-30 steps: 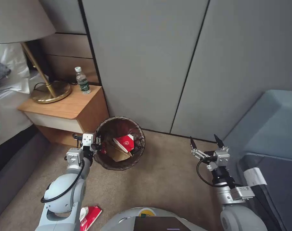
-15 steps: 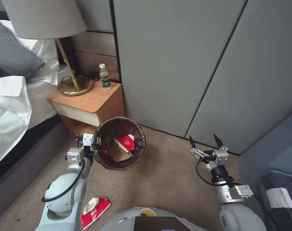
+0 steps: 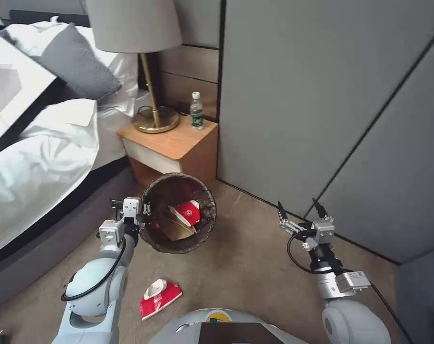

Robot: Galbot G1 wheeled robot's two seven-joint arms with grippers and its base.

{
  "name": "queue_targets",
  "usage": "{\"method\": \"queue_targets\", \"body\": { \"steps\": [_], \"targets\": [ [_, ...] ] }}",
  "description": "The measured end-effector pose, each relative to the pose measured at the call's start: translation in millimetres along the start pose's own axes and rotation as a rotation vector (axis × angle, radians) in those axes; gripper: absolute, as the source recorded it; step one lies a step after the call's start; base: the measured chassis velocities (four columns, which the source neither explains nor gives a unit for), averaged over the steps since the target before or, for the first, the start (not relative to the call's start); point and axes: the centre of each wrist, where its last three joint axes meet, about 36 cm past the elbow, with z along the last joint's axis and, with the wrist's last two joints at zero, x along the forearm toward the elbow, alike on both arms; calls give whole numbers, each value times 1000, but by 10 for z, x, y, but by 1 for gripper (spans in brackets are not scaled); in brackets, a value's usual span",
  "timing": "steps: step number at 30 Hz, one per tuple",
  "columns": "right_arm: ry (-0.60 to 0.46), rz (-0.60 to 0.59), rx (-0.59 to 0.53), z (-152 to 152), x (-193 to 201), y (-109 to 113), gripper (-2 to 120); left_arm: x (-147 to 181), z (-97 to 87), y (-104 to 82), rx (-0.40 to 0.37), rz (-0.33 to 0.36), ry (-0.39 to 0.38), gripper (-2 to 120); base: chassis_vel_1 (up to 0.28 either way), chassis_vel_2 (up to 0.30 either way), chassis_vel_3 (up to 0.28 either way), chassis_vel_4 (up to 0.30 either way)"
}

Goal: Pick up the trash bin, then pick up the garbage from the floor and place it into the trash bin.

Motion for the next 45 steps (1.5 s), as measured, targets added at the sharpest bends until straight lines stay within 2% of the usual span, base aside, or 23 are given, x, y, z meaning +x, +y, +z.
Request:
{"method": "queue_targets", "body": {
  "steps": [45],
  "targets": [
    [11,9,2,66,2,-20,100,-10,6,17,-1,-3,-1,3,101,98,98,98]
  ]
}}
